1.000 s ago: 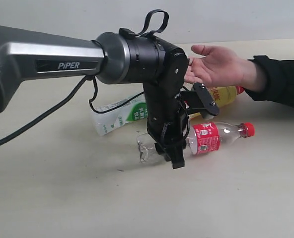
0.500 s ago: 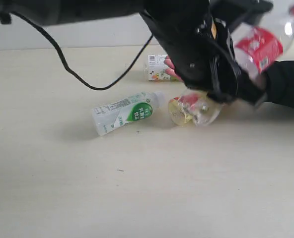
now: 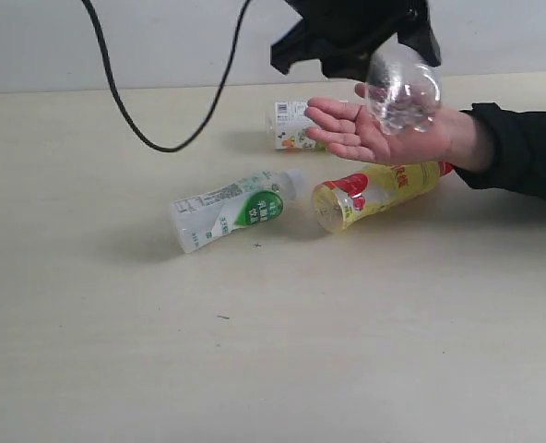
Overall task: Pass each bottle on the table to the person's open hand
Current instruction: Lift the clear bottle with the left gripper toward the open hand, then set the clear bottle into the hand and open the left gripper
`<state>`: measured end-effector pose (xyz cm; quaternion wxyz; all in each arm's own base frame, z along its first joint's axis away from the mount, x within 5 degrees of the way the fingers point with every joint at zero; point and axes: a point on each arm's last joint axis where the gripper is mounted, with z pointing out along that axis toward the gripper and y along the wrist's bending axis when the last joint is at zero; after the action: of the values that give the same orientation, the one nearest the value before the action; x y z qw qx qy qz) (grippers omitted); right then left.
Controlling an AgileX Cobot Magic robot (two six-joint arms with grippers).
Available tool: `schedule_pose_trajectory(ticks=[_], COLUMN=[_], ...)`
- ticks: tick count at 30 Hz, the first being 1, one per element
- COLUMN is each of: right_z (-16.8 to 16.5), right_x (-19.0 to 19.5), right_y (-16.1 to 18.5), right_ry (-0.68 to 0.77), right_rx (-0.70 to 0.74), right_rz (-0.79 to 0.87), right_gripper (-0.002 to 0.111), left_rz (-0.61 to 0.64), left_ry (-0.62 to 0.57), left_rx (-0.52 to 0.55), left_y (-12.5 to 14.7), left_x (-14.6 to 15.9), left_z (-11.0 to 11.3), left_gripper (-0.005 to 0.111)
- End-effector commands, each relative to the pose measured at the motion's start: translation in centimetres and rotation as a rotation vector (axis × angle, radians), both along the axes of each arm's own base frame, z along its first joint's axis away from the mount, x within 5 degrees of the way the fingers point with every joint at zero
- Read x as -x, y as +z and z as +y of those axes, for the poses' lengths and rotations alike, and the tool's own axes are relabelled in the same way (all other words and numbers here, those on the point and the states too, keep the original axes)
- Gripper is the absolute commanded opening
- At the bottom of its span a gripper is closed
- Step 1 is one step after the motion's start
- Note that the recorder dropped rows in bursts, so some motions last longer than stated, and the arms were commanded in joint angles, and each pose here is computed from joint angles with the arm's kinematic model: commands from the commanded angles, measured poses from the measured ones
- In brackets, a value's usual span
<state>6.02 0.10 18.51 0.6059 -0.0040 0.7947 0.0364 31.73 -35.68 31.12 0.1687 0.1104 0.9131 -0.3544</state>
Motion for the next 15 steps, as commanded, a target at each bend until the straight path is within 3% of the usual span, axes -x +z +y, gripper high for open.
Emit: schedule_pose_trajectory(ticks=[1, 5, 11, 13, 15], right_z=[0.0, 0.0, 0.0, 0.0, 0.0], right_x=[0.0, 0.0, 0.0, 0.0, 0.0], right_y=[-0.1, -0.1, -0.1, -0.1, -0.1], right_ry=[0.000, 0.000, 0.000, 0.000, 0.000], right_rx=[0.004, 0.004, 0.004, 0.004, 0.004], right_rz=[-0.003, -0.003, -0.003, -0.003, -0.003], right_gripper=[0.000, 0.000, 0.000, 0.000, 0.000], left_rz=[0.130, 0.205, 0.221, 0.221, 0.222], left_ry=[-0.019, 0.018, 0.050, 0.052, 0.058], left_rx=[0.102, 0.050, 0.046, 0.046, 0.048], left_y=[-2.2, -5.2, -6.4, -6.4, -6.4], left_x=[-1.4, -3.0, -3.6, -3.7, -3.9], left_z=[-1.1, -0.6, -0.7, -0.6, -0.4], left_gripper=[0.000, 0.000, 0.001, 0.010, 0.029])
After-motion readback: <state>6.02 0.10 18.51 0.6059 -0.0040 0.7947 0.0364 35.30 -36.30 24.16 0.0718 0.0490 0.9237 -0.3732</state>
